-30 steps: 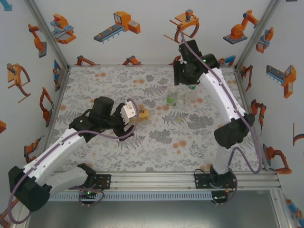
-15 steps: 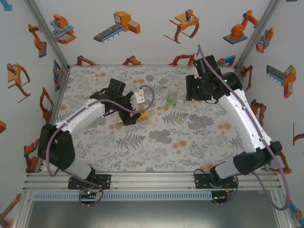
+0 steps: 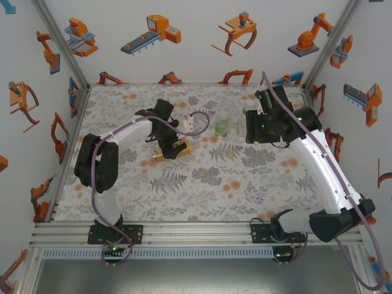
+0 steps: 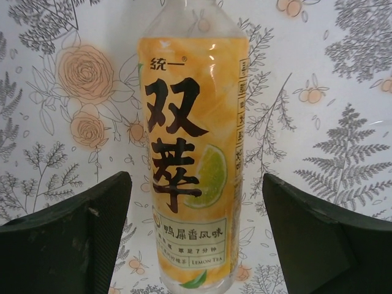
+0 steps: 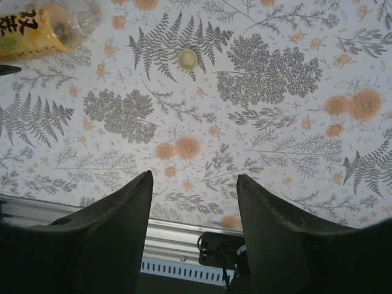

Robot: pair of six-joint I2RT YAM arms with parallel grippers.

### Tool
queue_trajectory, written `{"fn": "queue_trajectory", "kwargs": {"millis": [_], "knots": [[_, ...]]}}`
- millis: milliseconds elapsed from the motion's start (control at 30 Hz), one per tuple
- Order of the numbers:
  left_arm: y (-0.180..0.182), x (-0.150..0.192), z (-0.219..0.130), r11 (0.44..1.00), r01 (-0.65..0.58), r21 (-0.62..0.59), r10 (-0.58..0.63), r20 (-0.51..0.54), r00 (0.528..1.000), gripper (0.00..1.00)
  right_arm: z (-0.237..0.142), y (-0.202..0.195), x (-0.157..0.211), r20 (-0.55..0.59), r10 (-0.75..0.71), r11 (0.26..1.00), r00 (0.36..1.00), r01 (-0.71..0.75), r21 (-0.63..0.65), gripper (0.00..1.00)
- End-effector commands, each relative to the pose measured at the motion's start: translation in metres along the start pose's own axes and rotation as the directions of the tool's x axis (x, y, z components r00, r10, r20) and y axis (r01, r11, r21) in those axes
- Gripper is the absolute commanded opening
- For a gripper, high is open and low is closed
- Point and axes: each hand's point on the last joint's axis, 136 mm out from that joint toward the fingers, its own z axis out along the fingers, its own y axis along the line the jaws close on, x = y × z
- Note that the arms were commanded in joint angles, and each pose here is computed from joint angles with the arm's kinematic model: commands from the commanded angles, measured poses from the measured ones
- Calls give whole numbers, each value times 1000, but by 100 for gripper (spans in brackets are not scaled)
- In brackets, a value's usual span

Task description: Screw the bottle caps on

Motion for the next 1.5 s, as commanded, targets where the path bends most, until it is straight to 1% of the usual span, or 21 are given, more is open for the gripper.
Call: {"fn": "queue_trajectory", "kwargs": {"millis": [0,300,600,933,1000,1067,1267,1367,1467], "knots": [[3,5,3,1000,-9,5,9,-44,999,80,4,-3,12,-27,-11,1000,1000,11,5,55],[3,22,22,1000,-1,29,5,-139,990,77,21,-6,22,-52,-27,1000,998,27,3,56],[-2,30,34,998,3,55,8,-187,982,73,32,-9,26,-69,-36,999,997,36,-8,56],[-9,38,44,997,-5,74,22,-234,972,70,36,-12,28,-73,-32,999,997,31,-19,57],[-11,39,45,996,-4,84,25,-243,970,66,36,-13,28,-72,-31,999,997,30,-19,57],[-12,39,46,996,0,89,22,-245,969,60,34,-14,28,-67,-32,999,997,31,-19,57],[-10,36,43,997,2,77,17,-238,971,50,29,-19,29,-60,-32,999,998,32,-1,57],[-7,33,40,998,-1,63,15,-232,973,46,25,-23,30,-57,-40,999,998,41,14,57],[-4,28,33,999,1,37,8,-216,976,44,20,-26,29,-50,-48,998,998,49,30,57]]}}
